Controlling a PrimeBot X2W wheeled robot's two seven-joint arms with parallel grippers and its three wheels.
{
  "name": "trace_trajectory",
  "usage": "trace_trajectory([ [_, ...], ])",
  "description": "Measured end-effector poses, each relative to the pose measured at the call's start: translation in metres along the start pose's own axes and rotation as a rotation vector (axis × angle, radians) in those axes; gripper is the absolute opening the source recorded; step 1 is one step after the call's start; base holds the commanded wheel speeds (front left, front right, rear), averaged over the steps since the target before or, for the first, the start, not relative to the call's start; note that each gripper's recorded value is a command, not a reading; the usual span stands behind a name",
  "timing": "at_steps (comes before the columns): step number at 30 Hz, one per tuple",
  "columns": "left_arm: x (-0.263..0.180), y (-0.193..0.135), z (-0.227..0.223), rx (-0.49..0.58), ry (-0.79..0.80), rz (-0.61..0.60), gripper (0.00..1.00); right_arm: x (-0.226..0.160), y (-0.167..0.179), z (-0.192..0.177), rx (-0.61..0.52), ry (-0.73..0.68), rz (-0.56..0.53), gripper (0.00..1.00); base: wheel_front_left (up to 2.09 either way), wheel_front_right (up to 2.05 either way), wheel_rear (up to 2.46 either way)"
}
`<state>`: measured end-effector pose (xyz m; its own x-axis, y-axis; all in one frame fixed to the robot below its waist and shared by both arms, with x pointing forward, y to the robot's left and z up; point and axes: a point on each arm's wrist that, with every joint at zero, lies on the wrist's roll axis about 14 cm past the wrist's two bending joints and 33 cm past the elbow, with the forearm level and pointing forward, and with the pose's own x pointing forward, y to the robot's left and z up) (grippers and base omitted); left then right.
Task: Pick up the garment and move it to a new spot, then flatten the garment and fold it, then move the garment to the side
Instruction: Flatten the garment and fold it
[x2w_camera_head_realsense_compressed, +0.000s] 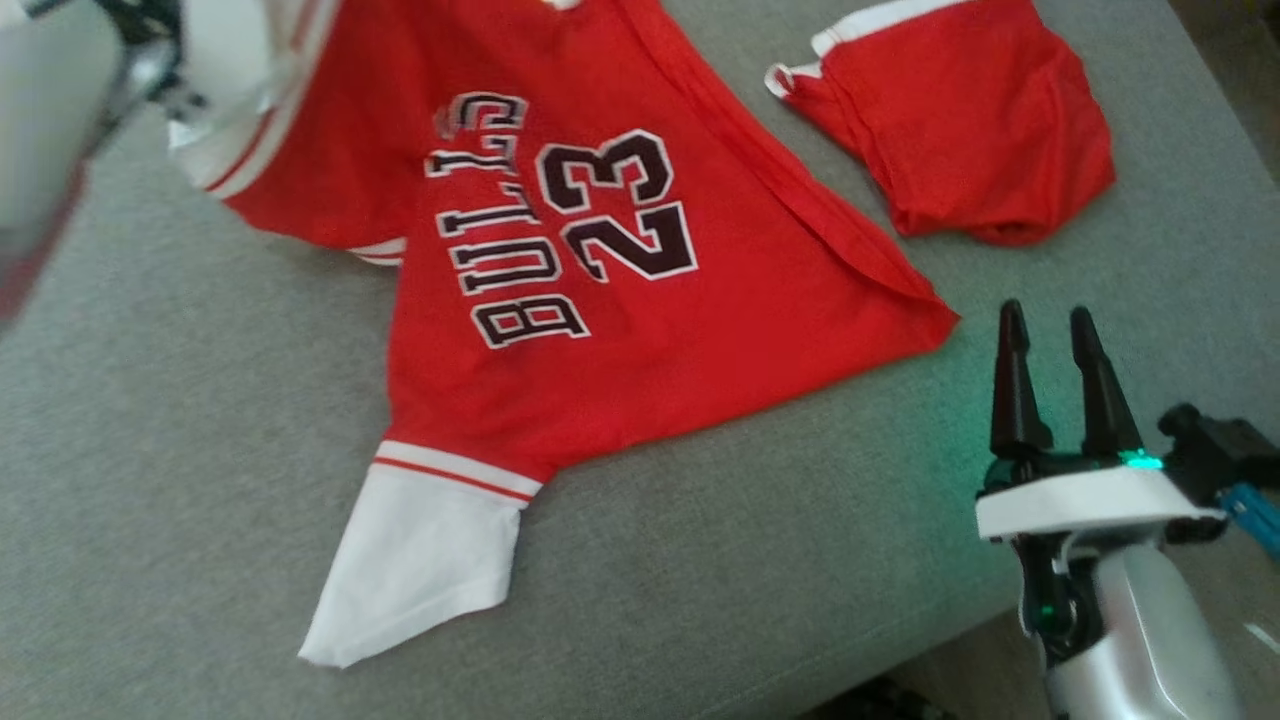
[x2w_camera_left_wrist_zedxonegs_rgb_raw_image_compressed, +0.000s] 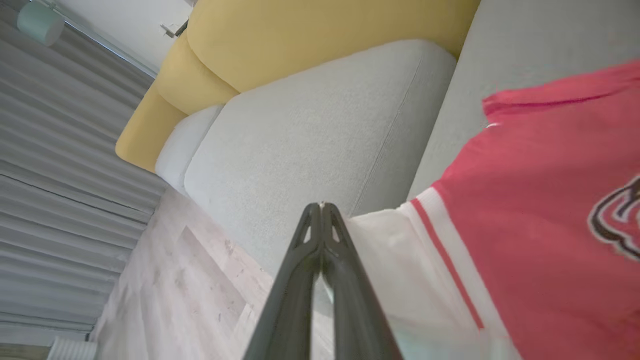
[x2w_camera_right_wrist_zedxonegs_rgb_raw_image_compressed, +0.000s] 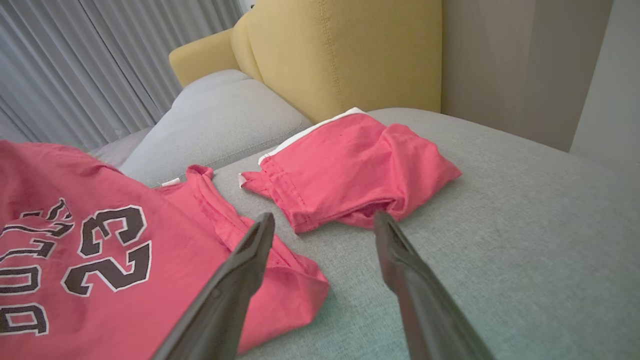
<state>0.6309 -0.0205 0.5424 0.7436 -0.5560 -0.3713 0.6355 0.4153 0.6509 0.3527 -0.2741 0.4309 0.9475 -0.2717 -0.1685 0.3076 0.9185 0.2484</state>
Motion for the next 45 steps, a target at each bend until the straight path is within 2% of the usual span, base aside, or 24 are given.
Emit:
trace_trajectory([
  [4,0.01,0.014,-0.026,0.073,0.093,0.009,0.0,0.003,-0.001,0.002,-0.012,-0.003,-0.002,1.0,0.0,0.0,0.0],
  [9,0.014,0.054,-0.038,0.092,0.145,0.087,0.0,0.001,-0.006,-0.002,-0.016,0.012,-0.021,1.0,0.0,0.0,0.0],
  [10,0.016,0.062,-0.036,0.089,0.138,0.102,0.18,0.001,-0.007,-0.002,-0.018,0.014,-0.024,1.0,0.0,0.0,0.0],
  [11,0.017,0.068,-0.035,0.085,0.126,0.116,1.0,0.002,-0.008,-0.003,-0.02,0.016,-0.026,1.0,0.0,0.0,0.0],
  [15,0.022,0.084,-0.037,0.027,0.086,0.19,1.0,0.004,-0.006,-0.009,-0.02,0.034,-0.021,1.0,0.0,0.0,0.0],
  [20,0.021,0.08,-0.034,0.009,0.019,0.225,1.0,0.01,0.004,-0.009,-0.02,0.03,0.009,1.0,0.0,0.0,0.0],
  [23,0.017,0.077,-0.029,-0.038,-0.027,0.239,1.0,0.017,0.013,-0.005,-0.025,0.016,0.036,1.0,0.0,0.0,0.0],
  [29,-0.007,0.084,-0.015,-0.157,-0.135,0.294,1.0,0.027,0.032,0.006,-0.032,-0.029,0.094,1.0,0.0,0.0,0.0],
  [30,-0.018,0.085,-0.012,-0.202,-0.171,0.316,1.0,0.031,0.038,0.012,-0.037,-0.048,0.112,1.0,0.0,0.0,0.0],
  [34,-0.038,0.082,-0.017,-0.273,-0.201,0.352,1.0,0.036,0.049,0.018,-0.047,-0.072,0.144,1.0,0.0,0.0,0.0],
  [39,-0.078,0.061,-0.047,-0.411,-0.183,0.42,1.0,0.039,0.07,0.029,-0.055,-0.11,0.201,1.0,0.0,0.0,0.0],
  [45,-0.131,0.006,-0.072,-0.627,-0.178,0.492,1.0,0.03,0.087,0.026,-0.055,-0.107,0.253,1.0,0.0,0.0,0.0],
])
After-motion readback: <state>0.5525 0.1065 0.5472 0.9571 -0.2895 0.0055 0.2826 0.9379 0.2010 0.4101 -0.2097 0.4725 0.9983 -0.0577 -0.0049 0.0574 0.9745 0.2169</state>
